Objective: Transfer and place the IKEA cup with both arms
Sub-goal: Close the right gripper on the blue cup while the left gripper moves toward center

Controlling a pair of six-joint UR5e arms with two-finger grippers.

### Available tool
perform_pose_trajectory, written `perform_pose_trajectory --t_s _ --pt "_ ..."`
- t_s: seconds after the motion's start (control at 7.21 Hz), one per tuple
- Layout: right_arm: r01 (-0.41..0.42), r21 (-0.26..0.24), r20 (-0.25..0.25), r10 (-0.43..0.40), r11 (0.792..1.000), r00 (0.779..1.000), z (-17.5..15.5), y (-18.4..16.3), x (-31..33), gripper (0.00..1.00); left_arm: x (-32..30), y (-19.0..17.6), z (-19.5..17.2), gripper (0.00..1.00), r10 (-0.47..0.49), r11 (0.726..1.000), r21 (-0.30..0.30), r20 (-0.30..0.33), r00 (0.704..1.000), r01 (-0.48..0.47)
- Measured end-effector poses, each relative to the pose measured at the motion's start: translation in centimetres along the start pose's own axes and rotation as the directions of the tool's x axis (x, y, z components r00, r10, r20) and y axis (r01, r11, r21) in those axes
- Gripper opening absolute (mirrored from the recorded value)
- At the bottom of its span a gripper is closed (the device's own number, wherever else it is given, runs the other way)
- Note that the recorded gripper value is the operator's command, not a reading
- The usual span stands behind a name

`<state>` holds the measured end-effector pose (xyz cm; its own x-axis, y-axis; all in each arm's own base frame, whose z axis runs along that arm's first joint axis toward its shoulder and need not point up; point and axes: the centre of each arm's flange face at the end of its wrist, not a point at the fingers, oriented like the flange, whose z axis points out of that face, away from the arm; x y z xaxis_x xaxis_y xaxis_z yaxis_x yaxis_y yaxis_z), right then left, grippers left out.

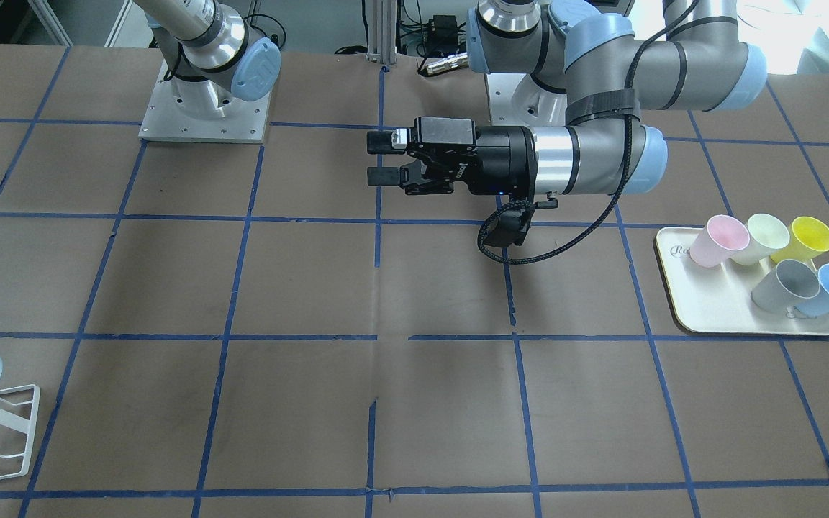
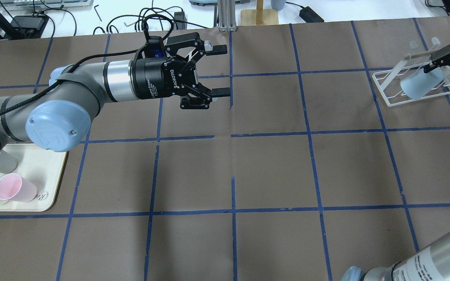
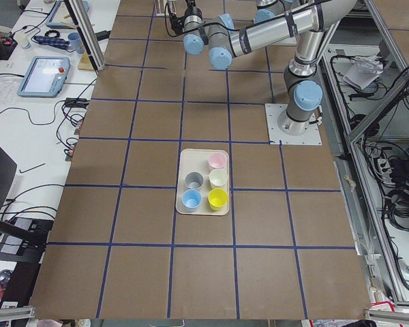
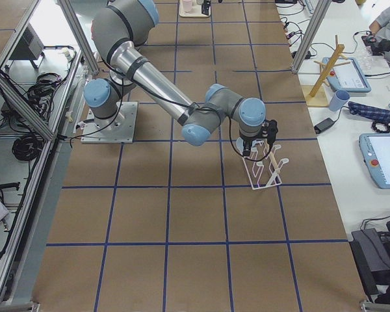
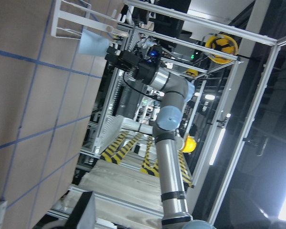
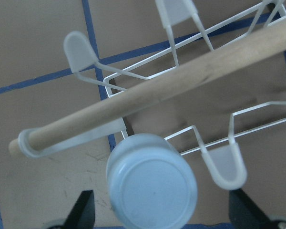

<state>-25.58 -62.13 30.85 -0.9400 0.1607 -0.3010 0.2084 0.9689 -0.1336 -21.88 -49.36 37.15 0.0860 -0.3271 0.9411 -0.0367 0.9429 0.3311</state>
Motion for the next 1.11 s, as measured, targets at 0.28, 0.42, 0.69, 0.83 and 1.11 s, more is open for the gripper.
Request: perform_pose_trajectory --t_s 0.28,0.42,0.69,0.83,1.11 --pt "-0.010 0.003 0.023 0.010 1.000 1.000 0.5 0.0 -0.2 1.00 -0.1 0.4 1.5 1.00 -0.007 1.000 -0.018 -0.103 0.995 0.005" --pt "-0.011 -0.003 0.020 0.011 1.000 1.000 0.8 0.1 0.0 1.00 -0.5 0.6 2.2 1.00 0.014 0.999 -0.031 -0.149 0.989 -0.019" --pt "-0.006 -0.014 0.006 0.006 1.000 1.000 1.0 0.3 0.1 1.00 -2.2 0.9 2.7 1.00 0.077 0.995 -0.047 -0.204 0.976 -0.088" --pt "-0.004 -0.017 0.002 0.004 1.000 1.000 1.1 0.3 0.2 1.00 -2.8 1.0 2.9 1.00 0.101 0.992 -0.053 -0.230 0.968 -0.116" --pt "0.000 -0.020 0.002 0.000 1.000 1.000 1.2 0.3 0.3 1.00 -3.2 0.9 3.6 1.00 0.099 0.989 -0.071 -0.305 0.947 -0.126"
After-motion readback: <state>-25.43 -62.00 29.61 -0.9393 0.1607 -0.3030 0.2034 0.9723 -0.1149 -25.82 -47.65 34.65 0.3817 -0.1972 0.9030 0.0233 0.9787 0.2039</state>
